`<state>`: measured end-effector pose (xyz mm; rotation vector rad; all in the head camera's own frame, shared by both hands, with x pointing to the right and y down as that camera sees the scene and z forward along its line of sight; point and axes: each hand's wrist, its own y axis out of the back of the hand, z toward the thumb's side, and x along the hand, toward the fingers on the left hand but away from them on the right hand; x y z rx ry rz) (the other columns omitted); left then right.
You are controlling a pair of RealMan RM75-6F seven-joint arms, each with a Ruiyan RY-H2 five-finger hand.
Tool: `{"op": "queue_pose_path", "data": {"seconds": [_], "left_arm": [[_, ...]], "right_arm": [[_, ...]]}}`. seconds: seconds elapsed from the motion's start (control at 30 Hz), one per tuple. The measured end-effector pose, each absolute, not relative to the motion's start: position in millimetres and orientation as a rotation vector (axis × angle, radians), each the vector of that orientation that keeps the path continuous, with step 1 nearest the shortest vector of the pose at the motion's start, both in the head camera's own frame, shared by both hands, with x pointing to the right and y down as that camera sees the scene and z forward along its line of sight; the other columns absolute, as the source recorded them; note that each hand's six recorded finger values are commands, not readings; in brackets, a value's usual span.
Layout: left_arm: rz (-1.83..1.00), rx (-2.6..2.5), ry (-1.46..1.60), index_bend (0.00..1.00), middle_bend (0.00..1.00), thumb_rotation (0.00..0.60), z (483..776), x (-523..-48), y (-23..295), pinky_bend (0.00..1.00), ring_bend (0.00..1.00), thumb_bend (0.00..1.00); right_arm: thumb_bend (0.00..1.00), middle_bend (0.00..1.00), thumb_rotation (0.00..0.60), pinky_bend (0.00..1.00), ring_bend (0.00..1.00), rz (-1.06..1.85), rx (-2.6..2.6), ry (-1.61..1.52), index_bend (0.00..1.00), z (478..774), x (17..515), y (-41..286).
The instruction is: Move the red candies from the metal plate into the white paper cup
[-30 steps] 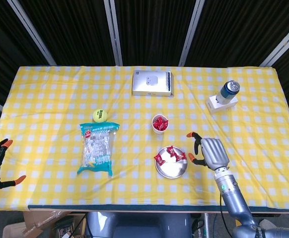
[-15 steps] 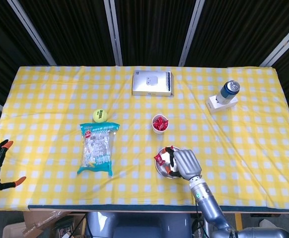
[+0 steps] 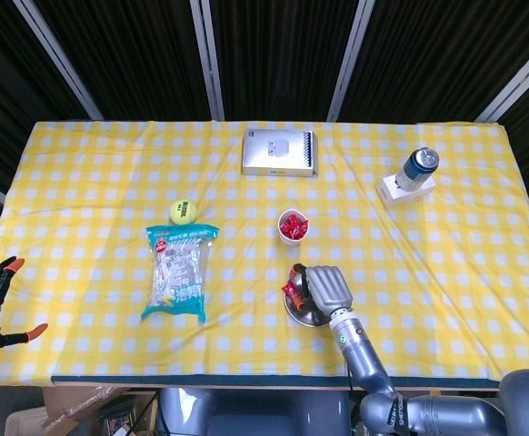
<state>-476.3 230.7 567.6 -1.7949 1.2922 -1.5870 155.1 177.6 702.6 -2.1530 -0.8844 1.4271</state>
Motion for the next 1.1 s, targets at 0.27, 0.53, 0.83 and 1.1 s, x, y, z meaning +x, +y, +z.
{"op": "queue_pose_path", "data": {"seconds": [0.27,0.53,0.83,1.1], "left_arm": [[-1.59,-1.805,1.293,0.0,0.0,0.6,568.2,-476.1,230.0,0.0,0.0,0.01],[-1.589,-1.802,1.292,0.0,0.0,0.6,567.8,-475.5,229.6,0.0,0.0,0.01],[-1.591,-1.793,1.294,0.0,0.0,0.6,567.6,-476.2,229.2,0.0,0.0,0.01],[-1.589,-1.794,1.293,0.0,0.0,0.6,567.6,-475.6,228.9,0.0,0.0,0.01]], "right_arm": [[0.37,0.67,0.6,0.91,0.74,1.448,-2.159,-0.87,0.43,711.7,153.2,178.5],[0.37,0.67,0.6,0.91,0.74,1.457,-2.165,-0.877,0.48,713.4,156.6,180.5],[0.37,0.67,0.6,0.91,0.74,1.457,-2.176,-0.879,0.48,714.9,157.9,185.6],[0.37,0.67,0.6,0.91,0.74,1.452,-2.162,-0.874,0.48,710.7,161.2,185.7]]}}
